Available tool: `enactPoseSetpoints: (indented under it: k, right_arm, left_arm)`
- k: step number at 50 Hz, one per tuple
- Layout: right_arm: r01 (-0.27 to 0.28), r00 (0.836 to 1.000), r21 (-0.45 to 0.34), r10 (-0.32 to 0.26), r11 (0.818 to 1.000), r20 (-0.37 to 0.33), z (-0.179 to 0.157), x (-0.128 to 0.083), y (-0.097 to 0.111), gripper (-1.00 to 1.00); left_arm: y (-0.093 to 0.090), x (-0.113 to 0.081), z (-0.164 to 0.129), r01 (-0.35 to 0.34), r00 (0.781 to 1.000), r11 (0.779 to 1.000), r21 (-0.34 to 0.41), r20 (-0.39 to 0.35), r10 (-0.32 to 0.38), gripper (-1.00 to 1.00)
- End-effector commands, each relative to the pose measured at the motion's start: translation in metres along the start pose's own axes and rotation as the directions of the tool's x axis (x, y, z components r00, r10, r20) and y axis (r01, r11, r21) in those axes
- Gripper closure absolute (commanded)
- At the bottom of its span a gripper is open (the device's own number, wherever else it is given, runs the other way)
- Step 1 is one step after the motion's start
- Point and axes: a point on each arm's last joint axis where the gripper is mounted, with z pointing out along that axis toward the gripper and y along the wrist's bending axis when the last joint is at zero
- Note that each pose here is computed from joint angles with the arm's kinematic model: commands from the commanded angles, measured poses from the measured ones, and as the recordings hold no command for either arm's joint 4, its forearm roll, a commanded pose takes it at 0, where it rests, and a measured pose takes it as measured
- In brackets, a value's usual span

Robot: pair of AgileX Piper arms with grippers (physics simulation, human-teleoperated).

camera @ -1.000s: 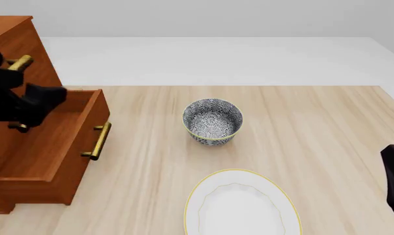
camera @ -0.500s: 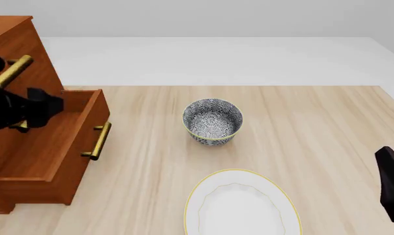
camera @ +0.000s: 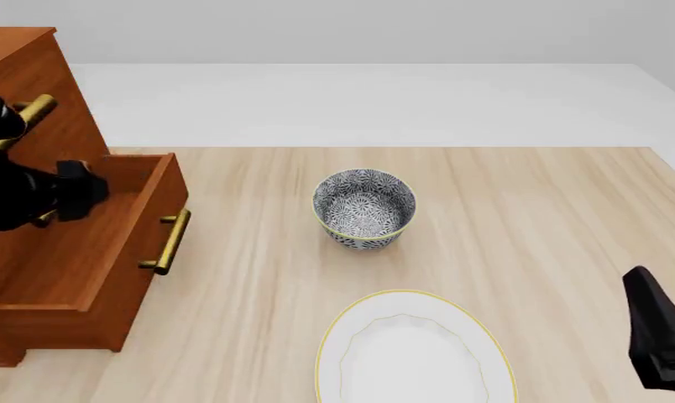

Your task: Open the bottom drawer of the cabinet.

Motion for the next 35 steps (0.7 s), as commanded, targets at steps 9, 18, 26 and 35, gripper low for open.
enactPoseSetpoints:
  k: [9,18,26,35]
  right_arm:
    - [-0.005,1.0,0.003,0.005,1.0,-0.003,0.0,-0.003,0.0,-1.0]
    - [-0.008,1.0,0.005,0.008,1.0,-0.004,0.0,-0.002,0.0,-1.0]
    - [-0.009,1.0,0.006,0.009,1.0,-0.004,0.0,-0.001,0.0,-1.0]
    - [-0.008,1.0,0.006,0.008,1.0,-0.004,0.0,-0.003,0.0,-1.0]
  left_arm:
    - [0.013,0.014,0.033,0.026,0.998,0.998,-0.048,-0.054,-0.029,-1.0]
    - [0.018,0.019,0.045,0.02,0.997,0.998,-0.062,-0.071,-0.024,-1.0]
    - [0.02,0.027,0.052,0.013,0.996,0.998,-0.067,-0.09,-0.019,-1.0]
    - [0.021,0.033,0.061,0.02,0.994,0.997,-0.069,-0.108,-0.027,-1.0]
